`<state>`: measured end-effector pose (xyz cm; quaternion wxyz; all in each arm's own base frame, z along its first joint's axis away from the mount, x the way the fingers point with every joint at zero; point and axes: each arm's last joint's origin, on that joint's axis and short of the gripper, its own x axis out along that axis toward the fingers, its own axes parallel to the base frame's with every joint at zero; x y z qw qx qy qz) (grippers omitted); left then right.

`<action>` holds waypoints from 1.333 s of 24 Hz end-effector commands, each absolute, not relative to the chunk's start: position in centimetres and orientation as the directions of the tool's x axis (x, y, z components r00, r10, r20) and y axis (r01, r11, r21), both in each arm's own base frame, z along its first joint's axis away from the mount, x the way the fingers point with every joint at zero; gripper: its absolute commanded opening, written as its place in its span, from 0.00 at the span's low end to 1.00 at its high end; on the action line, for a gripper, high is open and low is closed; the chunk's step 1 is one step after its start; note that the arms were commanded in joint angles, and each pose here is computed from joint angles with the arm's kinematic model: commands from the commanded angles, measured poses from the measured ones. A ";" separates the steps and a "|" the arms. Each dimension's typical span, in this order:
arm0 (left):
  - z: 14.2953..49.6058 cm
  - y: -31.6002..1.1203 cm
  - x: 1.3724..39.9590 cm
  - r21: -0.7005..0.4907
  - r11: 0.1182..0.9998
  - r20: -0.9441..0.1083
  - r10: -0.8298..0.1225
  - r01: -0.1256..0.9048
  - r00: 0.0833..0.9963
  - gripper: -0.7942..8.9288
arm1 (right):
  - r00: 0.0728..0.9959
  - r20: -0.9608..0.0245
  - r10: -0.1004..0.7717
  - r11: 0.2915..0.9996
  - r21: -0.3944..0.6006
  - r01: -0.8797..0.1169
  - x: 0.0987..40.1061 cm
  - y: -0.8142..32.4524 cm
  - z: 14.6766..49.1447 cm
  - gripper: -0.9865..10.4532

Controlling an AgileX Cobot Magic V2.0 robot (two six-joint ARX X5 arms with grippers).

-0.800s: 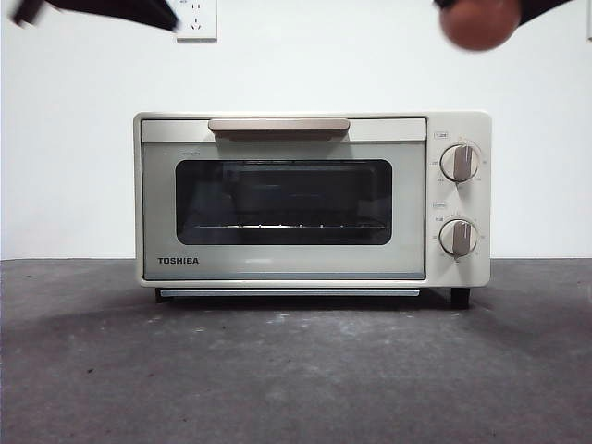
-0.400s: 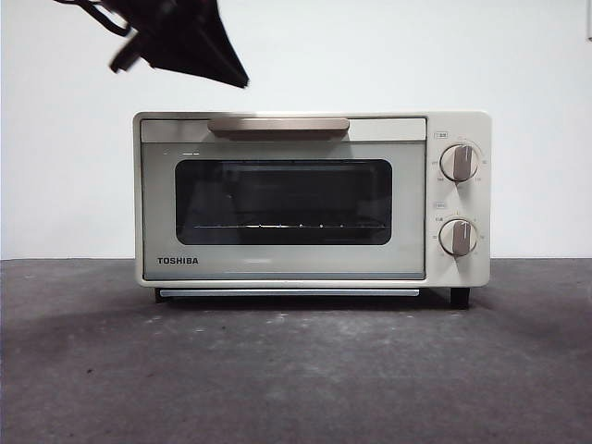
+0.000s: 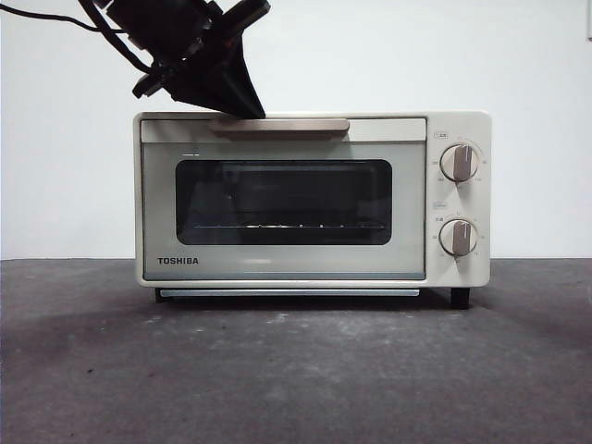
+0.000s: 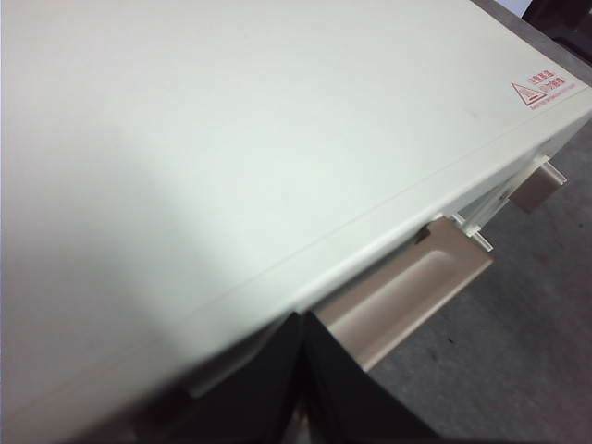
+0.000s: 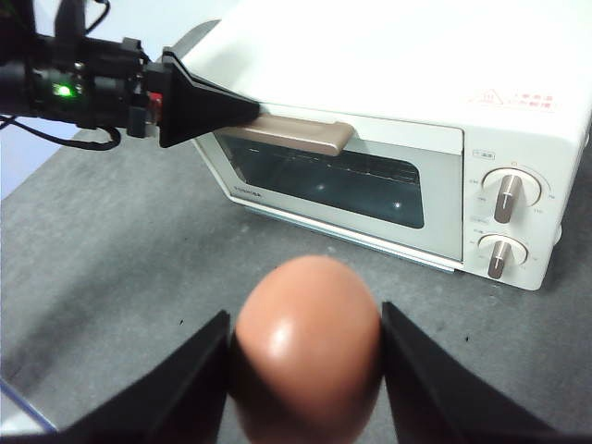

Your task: Eggoven

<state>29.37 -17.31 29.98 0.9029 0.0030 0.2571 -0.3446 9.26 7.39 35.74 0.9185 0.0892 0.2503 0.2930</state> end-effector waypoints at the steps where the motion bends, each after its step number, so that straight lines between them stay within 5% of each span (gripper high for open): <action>1: 29.3 -17.9 30.0 -0.157 0.761 -0.488 -0.613 0.629 0.621 0.09 | 0.704 -0.396 0.590 0.807 0.301 -0.508 9.1 7.4 36.1 0.09; 16: 27.5 -20.0 28.7 -0.163 0.721 -0.593 -0.617 0.673 0.518 0.09 | 0.698 -0.413 0.585 0.811 0.297 -0.504 9.0 7.3 35.9 0.09; 32: 26.2 -24.5 22.4 -0.230 0.602 -0.753 -0.608 0.765 0.252 0.09 | 0.694 -0.427 0.580 0.814 0.285 -0.505 9.3 7.6 35.8 0.09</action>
